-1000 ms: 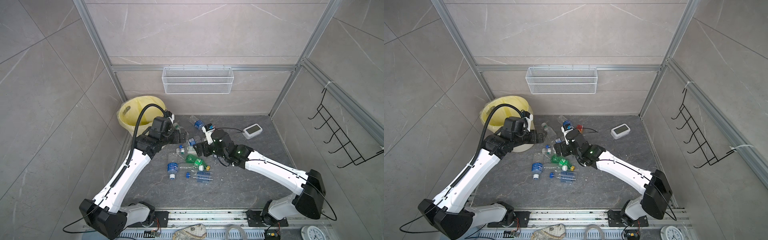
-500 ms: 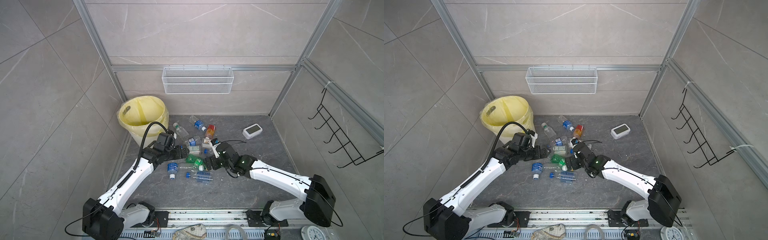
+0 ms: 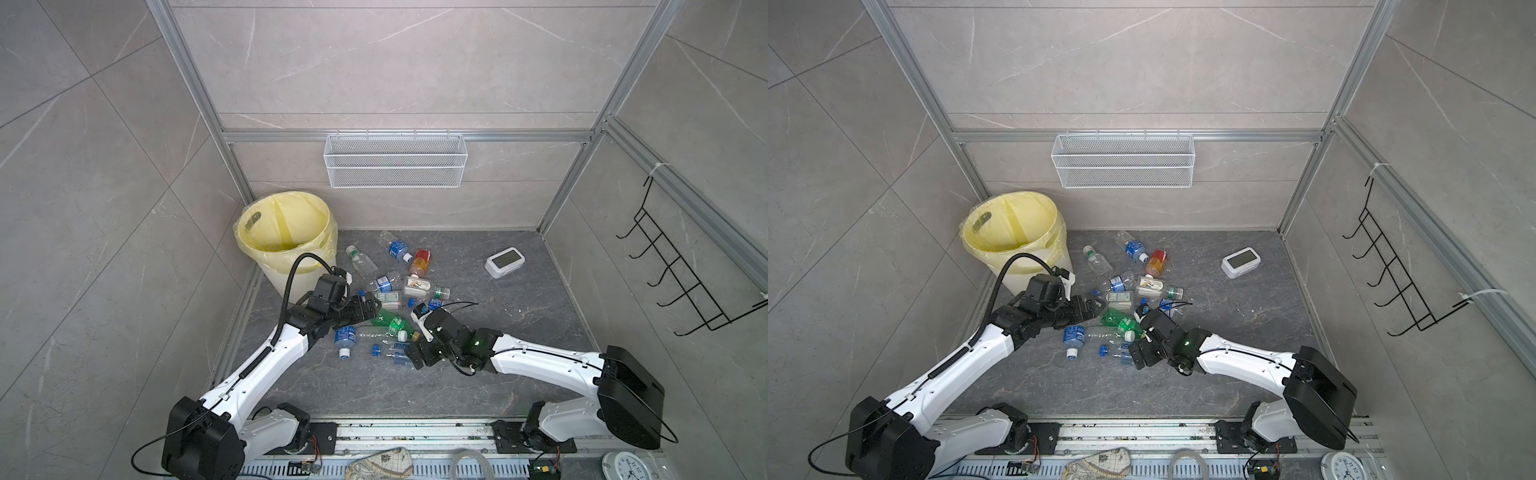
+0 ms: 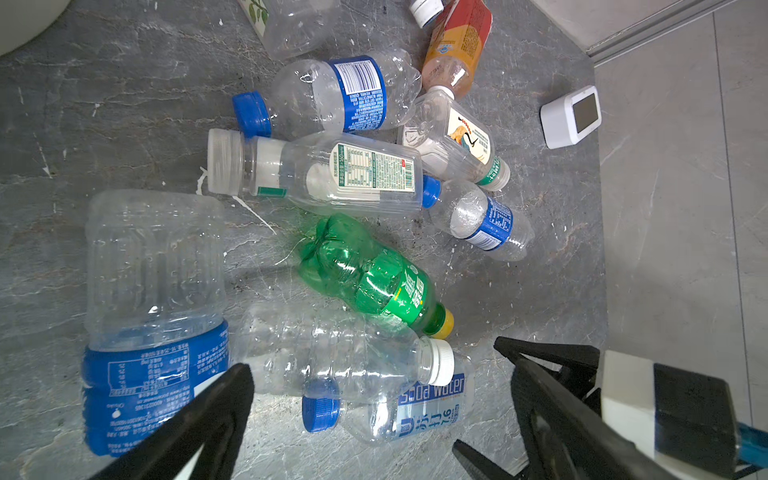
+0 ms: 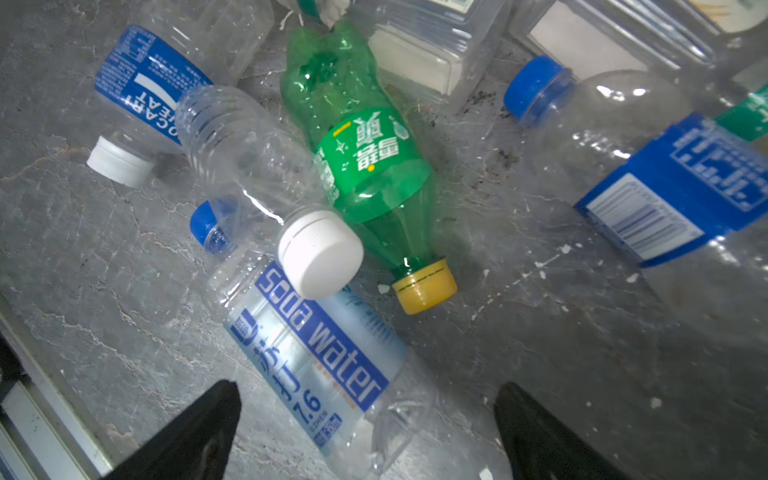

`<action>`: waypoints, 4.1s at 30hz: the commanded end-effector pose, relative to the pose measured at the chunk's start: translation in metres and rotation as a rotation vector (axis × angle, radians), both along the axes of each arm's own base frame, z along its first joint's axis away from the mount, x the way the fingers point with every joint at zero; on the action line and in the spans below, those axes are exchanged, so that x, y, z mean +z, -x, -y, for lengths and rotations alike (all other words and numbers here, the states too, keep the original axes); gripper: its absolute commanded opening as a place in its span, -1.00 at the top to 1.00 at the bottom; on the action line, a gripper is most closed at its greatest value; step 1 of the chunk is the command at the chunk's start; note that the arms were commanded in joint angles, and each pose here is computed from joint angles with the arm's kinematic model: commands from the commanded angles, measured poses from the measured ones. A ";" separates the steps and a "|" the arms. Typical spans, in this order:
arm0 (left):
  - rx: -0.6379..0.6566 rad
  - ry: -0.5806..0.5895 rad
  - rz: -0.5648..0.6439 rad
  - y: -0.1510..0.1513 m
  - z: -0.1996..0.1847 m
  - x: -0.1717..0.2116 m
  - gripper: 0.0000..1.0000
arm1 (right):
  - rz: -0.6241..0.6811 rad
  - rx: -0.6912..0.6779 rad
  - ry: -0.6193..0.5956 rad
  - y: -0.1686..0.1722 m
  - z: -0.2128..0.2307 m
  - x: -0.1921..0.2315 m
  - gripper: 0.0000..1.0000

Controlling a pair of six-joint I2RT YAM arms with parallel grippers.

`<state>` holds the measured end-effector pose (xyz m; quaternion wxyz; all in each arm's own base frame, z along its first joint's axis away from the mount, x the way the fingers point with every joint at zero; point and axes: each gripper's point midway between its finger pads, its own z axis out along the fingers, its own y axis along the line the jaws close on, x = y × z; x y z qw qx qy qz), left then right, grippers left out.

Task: Throw the plastic bottles in the bin
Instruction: 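Lower the right gripper onto the soda water bottle and close on it, then lift the soda water bottle with the right gripper while the left gripper grasps its cap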

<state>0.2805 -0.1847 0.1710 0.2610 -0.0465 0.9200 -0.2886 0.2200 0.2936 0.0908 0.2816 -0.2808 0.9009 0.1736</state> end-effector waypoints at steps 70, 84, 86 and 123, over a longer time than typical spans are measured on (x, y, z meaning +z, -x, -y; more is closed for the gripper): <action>0.057 0.095 0.066 -0.001 0.000 0.013 -1.00 | 0.057 0.060 0.043 0.017 -0.020 -0.005 -0.21; 0.074 0.163 0.083 0.001 0.002 0.019 -1.00 | 0.143 0.005 -0.008 -0.006 -0.025 0.041 -0.11; 0.088 0.193 0.081 0.000 0.004 0.020 -1.00 | 0.153 -0.004 -0.024 -0.011 -0.028 0.049 -0.11; 0.128 0.574 0.042 -0.032 0.038 0.030 -0.55 | 0.159 -0.093 -0.299 -0.061 -0.085 0.113 -0.02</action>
